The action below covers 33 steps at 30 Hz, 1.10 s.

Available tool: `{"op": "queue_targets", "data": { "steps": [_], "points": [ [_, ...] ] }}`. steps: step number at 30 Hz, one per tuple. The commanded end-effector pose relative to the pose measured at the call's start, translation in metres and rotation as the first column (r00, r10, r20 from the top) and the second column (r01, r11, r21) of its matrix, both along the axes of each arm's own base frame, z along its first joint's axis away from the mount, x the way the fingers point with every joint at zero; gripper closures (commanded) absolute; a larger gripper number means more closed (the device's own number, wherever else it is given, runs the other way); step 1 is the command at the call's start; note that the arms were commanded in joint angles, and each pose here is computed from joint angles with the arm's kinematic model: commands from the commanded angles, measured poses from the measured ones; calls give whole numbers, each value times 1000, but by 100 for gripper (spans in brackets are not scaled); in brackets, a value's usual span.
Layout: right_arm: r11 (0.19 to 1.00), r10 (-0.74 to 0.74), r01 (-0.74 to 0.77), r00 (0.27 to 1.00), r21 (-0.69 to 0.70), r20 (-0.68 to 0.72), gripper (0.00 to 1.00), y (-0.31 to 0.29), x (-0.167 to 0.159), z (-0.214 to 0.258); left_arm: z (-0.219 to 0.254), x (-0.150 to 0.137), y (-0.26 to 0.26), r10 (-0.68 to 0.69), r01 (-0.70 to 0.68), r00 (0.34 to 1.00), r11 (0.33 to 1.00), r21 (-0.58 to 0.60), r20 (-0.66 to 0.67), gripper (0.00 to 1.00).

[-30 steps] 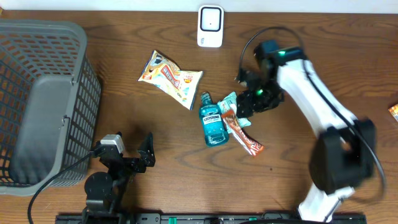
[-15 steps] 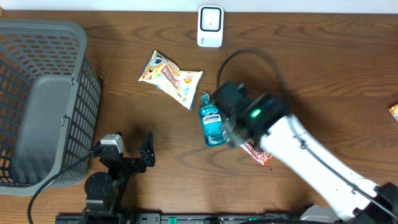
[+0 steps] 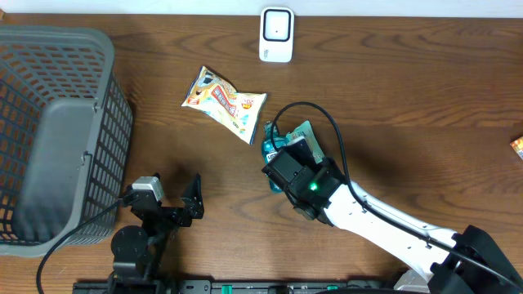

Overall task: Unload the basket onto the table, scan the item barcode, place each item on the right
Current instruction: 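Grasp the red-orange candy bar with the right gripper and lift it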

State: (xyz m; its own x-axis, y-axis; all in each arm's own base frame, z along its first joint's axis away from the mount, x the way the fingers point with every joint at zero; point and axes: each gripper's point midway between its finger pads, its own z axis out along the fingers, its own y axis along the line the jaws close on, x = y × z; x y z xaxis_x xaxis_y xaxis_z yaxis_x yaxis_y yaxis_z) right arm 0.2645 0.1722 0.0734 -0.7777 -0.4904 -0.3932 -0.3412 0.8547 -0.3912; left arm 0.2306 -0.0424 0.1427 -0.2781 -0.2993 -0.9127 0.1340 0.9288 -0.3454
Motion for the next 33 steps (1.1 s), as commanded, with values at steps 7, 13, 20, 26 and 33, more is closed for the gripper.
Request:
{"op": "queue_targets", "data": {
  "steps": [7, 13, 20, 26, 33],
  "points": [
    [990, 35, -43, 997, -132, -64, 27, -8, -6, -35, -12, -1, 0, -1, 2, 999, 1000, 7, -34, 2],
    [979, 67, -85, 992, -183, -105, 25, -3, -12, -57, -12, -1, 0, -1, 2, 999, 1000, 7, -34, 2],
    [950, 49, -70, 996, -305, -74, 27, -14, -3, -79, -12, -1, 0, -1, 2, 999, 1000, 7, -34, 2],
    [910, 40, -82, 993, -406, -112, 35, -30, -8, -99, -12, -1, 0, -1, 2, 999, 1000, 7, -34, 2],
    [910, -18, -51, 987, -411, -162, 99, -38, -22, -106, -12, -1, 0, -1, 2, 999, 1000, 7, -34, 2]
  ]
}}
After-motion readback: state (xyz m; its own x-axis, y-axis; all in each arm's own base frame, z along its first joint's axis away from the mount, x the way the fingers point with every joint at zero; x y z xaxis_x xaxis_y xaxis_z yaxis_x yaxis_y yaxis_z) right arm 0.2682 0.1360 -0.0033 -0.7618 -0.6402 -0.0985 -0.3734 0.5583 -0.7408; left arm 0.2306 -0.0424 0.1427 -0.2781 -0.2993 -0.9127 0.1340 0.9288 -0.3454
